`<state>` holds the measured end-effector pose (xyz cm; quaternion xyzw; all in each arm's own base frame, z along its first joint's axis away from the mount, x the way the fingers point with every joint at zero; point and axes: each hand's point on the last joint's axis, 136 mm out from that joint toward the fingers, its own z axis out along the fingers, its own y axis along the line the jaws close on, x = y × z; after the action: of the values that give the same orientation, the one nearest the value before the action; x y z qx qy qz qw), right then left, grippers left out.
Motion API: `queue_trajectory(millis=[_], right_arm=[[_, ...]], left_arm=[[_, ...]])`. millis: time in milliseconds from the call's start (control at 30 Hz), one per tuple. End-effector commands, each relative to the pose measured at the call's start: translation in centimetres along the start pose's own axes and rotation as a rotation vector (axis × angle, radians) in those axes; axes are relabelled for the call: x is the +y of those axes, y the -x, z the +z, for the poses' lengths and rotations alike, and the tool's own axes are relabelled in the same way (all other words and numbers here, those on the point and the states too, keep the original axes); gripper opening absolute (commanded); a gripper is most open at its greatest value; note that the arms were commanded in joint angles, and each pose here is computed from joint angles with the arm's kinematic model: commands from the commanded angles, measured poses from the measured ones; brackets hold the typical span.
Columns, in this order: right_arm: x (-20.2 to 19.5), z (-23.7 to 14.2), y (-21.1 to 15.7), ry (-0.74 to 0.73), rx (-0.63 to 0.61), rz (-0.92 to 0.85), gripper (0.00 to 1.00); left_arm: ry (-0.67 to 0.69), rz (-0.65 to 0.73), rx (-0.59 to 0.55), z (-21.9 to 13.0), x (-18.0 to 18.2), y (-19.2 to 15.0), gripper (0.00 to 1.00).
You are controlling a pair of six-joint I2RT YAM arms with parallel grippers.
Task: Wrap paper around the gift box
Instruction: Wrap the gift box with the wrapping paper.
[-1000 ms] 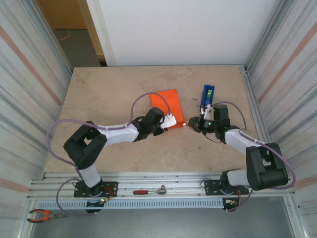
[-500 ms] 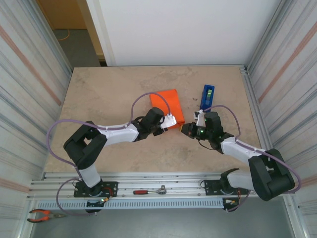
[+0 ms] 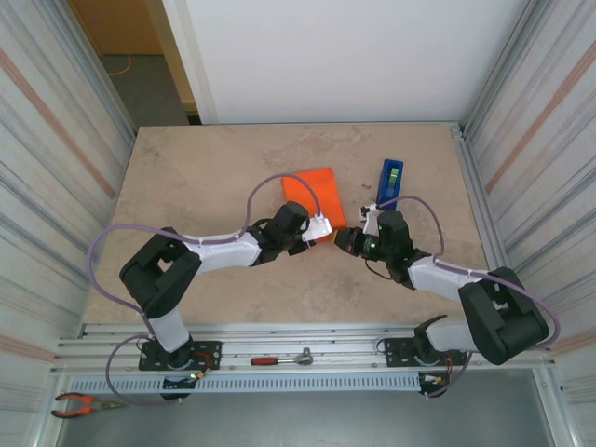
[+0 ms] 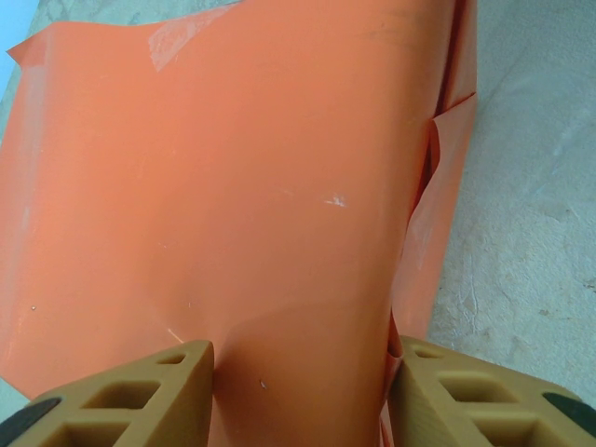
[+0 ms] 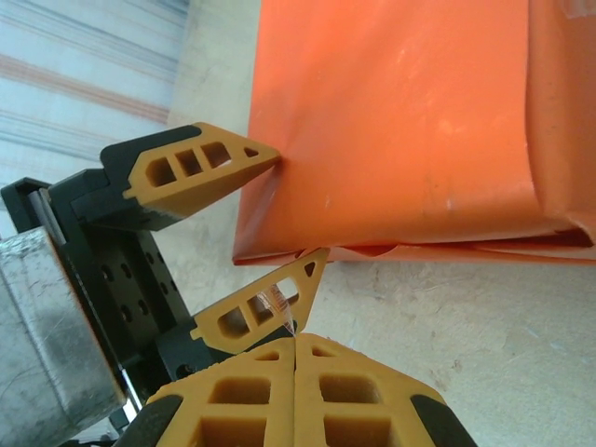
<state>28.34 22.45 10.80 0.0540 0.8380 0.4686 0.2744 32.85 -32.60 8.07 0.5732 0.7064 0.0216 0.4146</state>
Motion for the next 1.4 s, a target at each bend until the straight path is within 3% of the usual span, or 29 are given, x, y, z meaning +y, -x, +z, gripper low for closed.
queue_trajectory(millis=[0,1367], right_arm=[[0.1,0.4,0.2,0.011,-0.028,0.008,0.00],[-0.3,3.7,1.6,0.036,-0.045,0.052,0.00]], left_arm=[[-0.047,-0.014,0.046,0.3,-1.4,-1.4,0.49],[-0.054,-0.010,0.053,0.4,-1.8,-1.7,0.49]])
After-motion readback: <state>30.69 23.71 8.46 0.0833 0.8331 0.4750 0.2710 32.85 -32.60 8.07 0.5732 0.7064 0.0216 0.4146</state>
